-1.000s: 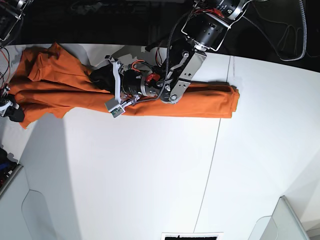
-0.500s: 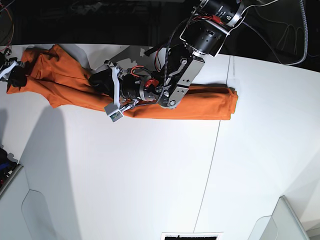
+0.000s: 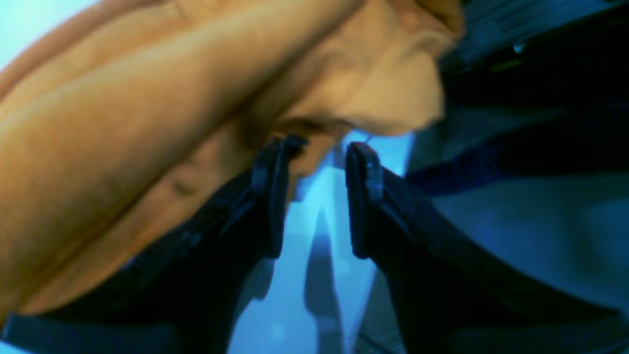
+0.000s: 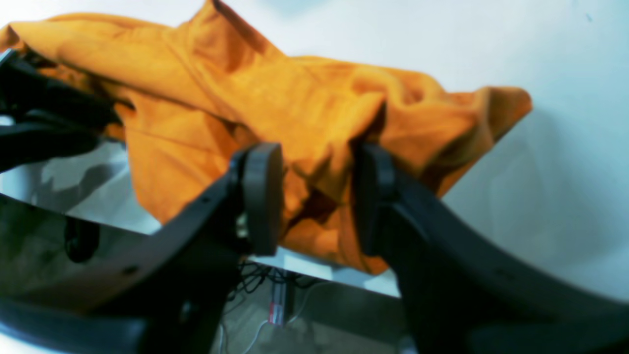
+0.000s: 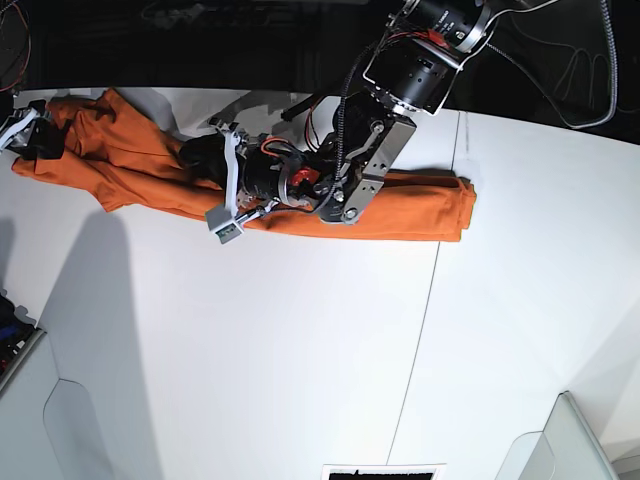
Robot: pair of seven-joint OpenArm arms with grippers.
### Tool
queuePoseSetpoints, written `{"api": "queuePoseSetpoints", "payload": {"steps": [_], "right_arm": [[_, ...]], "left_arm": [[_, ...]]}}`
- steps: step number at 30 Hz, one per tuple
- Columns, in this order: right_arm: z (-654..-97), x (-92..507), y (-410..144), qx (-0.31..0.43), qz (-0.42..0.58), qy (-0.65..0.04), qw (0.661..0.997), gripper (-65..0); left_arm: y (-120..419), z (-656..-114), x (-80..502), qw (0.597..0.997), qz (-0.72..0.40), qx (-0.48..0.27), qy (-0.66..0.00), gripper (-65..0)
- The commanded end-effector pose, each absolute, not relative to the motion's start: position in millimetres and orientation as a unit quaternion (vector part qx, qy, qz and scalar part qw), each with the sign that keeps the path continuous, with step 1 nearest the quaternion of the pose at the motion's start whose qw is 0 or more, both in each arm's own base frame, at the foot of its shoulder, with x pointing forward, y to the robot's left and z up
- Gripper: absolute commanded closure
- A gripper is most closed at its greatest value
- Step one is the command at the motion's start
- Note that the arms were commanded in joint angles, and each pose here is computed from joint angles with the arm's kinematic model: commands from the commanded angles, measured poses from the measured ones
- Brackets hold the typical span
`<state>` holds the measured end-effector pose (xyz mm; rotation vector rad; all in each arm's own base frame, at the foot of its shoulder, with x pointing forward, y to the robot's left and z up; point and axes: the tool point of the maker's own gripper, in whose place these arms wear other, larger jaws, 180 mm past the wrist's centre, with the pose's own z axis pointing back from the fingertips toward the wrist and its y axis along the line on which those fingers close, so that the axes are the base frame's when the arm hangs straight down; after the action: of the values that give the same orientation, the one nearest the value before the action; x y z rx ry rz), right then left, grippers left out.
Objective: Layout the t-shirt on the table in an organized manner, then fold the t-shirt properly
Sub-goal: 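Release the fabric and move the left gripper back to the strip's end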
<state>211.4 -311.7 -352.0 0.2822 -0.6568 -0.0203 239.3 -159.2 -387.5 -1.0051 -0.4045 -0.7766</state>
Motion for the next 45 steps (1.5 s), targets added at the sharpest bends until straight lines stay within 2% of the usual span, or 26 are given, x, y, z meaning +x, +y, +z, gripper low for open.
{"api": "queuePoseSetpoints", "payload": {"steps": [1, 9, 15, 17, 21, 25, 29, 34, 38, 45], "right_arm": [[-333.0, 222.7, -313.8, 0.133, 0.006, -0.353, 0.926, -24.2], [-295.5, 237.3, -295.3, 0.108, 0.066, -0.396, 0.910, -24.2], [-280.8, 259.5, -302.6, 0.083, 0.056, -0.443, 0.891, -22.8], [-291.7, 260.6, -306.1, 0.083, 0.041, -0.434, 0.896, -17.4], [-337.2, 251.9, -305.9, 0.118, 0.004, -0.385, 0.915, -1.3], [-376.7, 239.0, -308.6, 0.125, -0.018, -0.339, 0.932, 0.0], [-388.4, 233.6, -312.9, 0.128, -0.034, -0.328, 0.935, 0.0], [-387.9, 234.8, -313.1, 0.128, -0.035, -0.332, 0.934, 0.0], [-388.8, 234.2, -313.2, 0.126, -0.033, -0.329, 0.935, 0.0], [-389.7, 233.4, -314.1, 0.123, -0.032, -0.327, 0.936, 0.0]], "left_arm": [[-170.8, -359.9, 246.9, 0.762, -0.363, -0.492, -0.211, -22.9], [-173.3, -336.2, 235.2, 0.740, -0.381, -0.519, -0.196, -22.9], [-160.0, -337.6, 237.9, 0.742, -0.381, -0.513, -0.199, -22.9], [-148.1, -338.9, 241.6, 0.746, -0.385, -0.503, -0.205, -22.9], [-118.7, -335.8, 261.5, 0.760, -0.361, -0.487, -0.235, -22.9], [-75.6, -329.3, 295.2, 0.780, -0.282, -0.482, -0.283, -22.9], [-11.8, -337.8, 320.2, 0.806, -0.169, -0.464, -0.326, -23.6], [87.0, -339.2, 334.6, 0.816, -0.049, -0.429, -0.383, -36.8], [147.5, -332.2, 336.6, 0.822, -0.013, -0.393, -0.411, -37.2], [207.1, -336.5, 325.8, 0.849, 0.003, -0.329, -0.413, -37.2]]}}
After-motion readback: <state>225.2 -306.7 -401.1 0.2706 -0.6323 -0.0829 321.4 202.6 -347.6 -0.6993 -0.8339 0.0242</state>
